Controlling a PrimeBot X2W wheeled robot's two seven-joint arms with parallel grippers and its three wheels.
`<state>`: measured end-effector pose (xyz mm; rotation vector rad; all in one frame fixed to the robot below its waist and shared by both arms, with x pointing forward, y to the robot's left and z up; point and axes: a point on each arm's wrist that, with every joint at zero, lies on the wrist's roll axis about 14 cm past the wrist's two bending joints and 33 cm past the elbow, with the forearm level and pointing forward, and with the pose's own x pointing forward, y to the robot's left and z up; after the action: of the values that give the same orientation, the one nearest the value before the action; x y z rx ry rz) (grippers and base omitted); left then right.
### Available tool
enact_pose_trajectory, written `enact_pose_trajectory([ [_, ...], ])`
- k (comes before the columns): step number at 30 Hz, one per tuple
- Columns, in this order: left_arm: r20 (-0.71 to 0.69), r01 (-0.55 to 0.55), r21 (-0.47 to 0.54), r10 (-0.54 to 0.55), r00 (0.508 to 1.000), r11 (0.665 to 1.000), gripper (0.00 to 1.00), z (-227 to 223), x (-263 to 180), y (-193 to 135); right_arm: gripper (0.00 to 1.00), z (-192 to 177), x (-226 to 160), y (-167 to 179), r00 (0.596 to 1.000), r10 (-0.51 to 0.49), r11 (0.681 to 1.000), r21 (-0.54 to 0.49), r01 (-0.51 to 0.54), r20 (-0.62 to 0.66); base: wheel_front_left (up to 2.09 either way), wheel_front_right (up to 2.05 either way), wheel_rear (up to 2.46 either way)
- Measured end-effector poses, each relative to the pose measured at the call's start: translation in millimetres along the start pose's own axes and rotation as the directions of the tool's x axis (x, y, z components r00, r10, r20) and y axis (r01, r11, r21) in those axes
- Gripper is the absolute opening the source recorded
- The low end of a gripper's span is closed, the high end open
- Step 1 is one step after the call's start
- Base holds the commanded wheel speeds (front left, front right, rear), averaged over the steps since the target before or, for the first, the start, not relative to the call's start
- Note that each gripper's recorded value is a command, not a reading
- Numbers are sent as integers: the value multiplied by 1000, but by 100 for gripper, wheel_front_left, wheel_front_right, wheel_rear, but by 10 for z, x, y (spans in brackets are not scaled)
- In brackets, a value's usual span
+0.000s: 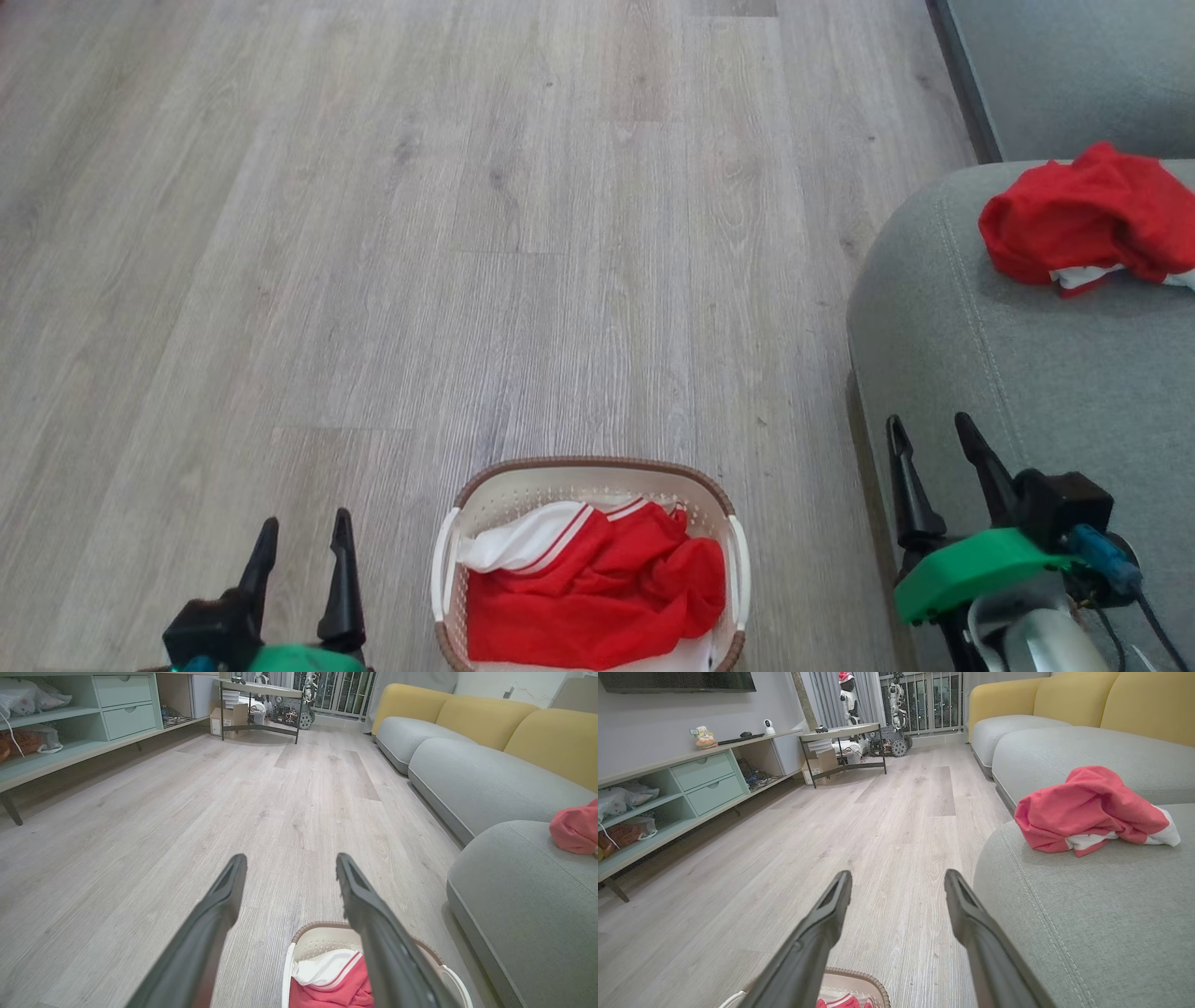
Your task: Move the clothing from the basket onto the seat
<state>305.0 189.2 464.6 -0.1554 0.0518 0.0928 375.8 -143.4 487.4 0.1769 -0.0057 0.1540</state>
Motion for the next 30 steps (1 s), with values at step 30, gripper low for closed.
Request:
enact_pose_trajectory([
  [30, -213, 284, 73, -264, 941, 956, 100, -619, 630, -709, 100, -163, 444, -333, 997, -78, 997, -5, 78, -27, 0, 0, 0],
])
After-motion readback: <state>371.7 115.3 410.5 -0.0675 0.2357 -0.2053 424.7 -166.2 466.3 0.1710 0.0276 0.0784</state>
